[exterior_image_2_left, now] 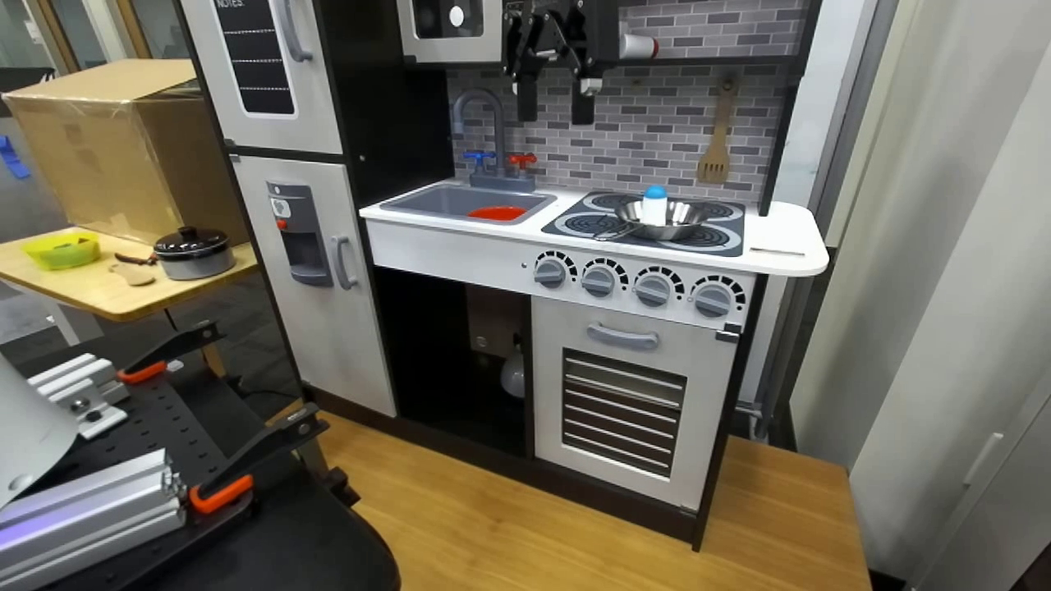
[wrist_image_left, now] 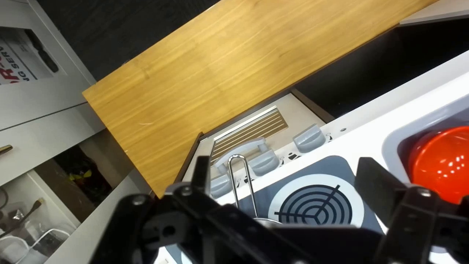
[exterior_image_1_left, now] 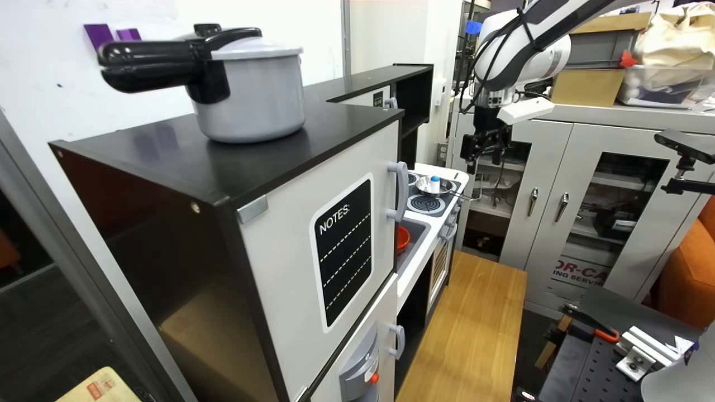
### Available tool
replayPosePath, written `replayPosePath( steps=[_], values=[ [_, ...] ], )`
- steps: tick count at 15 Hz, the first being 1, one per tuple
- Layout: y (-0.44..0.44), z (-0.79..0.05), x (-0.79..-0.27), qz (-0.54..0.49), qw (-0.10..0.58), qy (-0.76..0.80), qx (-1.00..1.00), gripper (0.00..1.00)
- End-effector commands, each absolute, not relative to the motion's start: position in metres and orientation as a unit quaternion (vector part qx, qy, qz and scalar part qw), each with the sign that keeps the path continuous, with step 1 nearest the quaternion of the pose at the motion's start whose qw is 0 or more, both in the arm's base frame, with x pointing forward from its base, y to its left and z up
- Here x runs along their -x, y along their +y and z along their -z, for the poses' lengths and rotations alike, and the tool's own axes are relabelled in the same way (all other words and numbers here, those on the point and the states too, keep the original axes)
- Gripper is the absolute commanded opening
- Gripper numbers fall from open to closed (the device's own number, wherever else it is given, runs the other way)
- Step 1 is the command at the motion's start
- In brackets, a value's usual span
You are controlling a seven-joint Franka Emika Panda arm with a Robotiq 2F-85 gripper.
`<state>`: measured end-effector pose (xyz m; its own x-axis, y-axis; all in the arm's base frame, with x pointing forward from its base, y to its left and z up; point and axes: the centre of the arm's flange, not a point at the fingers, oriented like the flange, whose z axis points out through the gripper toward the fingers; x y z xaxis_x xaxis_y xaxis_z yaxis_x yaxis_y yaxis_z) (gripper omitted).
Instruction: Move the pan on the stove to the plate on the left
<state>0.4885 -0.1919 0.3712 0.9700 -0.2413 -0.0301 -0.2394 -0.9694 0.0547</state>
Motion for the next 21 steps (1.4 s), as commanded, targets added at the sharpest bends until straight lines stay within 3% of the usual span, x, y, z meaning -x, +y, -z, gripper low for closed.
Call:
replayPosePath(
  steps=[1,21],
  values=[
    [-0.198,-0.358,-0.508,0.037,0.038,-0.107,-0.993,1.0],
    [-0.202,-0.348,-0.516,0.014,0.053,-0.116,-0.992,1.0]
  ],
)
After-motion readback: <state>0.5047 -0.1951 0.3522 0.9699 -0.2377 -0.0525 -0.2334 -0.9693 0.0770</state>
